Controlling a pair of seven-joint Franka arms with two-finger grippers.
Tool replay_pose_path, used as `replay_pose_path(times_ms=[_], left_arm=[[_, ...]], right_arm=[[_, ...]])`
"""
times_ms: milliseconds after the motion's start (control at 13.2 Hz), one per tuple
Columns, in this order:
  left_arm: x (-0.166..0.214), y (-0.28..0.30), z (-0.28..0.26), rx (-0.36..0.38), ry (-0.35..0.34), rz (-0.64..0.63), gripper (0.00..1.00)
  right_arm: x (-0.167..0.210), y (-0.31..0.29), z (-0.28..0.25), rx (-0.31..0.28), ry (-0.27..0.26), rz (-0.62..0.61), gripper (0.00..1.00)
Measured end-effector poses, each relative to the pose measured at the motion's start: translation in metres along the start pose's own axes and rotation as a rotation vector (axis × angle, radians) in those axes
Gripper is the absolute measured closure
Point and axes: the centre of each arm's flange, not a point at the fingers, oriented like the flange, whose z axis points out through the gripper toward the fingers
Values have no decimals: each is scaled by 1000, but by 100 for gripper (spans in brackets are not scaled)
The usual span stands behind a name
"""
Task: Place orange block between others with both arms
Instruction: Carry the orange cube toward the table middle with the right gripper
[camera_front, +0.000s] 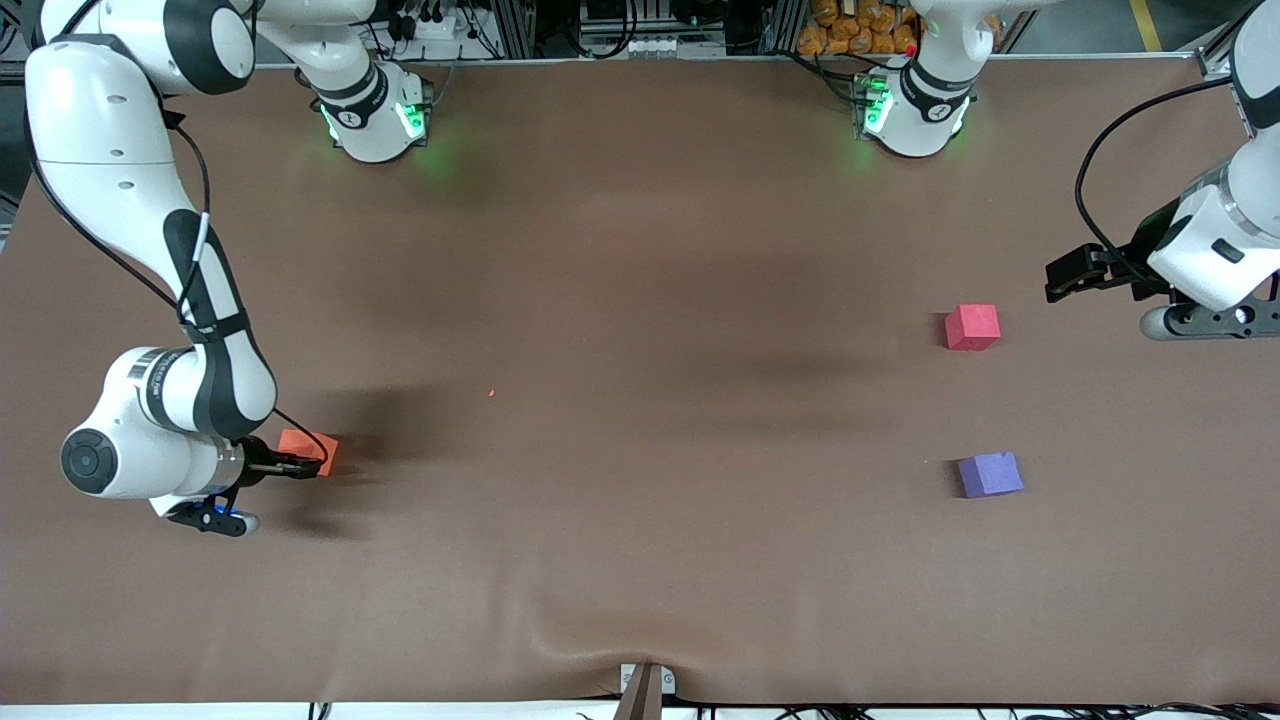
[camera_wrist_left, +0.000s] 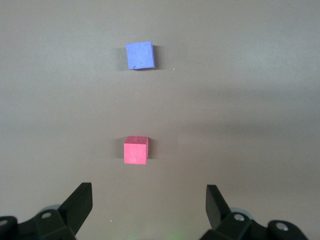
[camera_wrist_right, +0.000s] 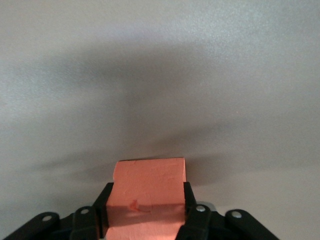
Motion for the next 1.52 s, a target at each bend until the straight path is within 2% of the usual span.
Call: replay_pose_path(times_ms=[228, 456, 684, 911, 1063, 1291, 1519], left_arm=[[-3, 1, -6, 1, 13, 0, 0], [-5, 1, -13, 0, 41, -3, 0], [-8, 2, -13, 2, 55, -3, 0], [-9, 3, -13, 2, 54, -3, 0], [-9, 3, -12, 3, 53, -3, 0], [-9, 5, -9, 3, 47, -1, 0], [-10, 6, -6, 4, 41, 1, 0]], right_arm=[[-1, -23, -9, 1, 9, -32, 47], [-14, -79, -31, -6, -26, -88, 47], [-37, -158, -39, -19, -29, -41, 47], [-85, -261, -24, -39, -31, -49, 47], [-110, -307, -18, -3, -31, -79, 47], [-140, -365, -11, 57, 15, -144, 47], [-178, -413, 5, 149, -33, -152, 47]])
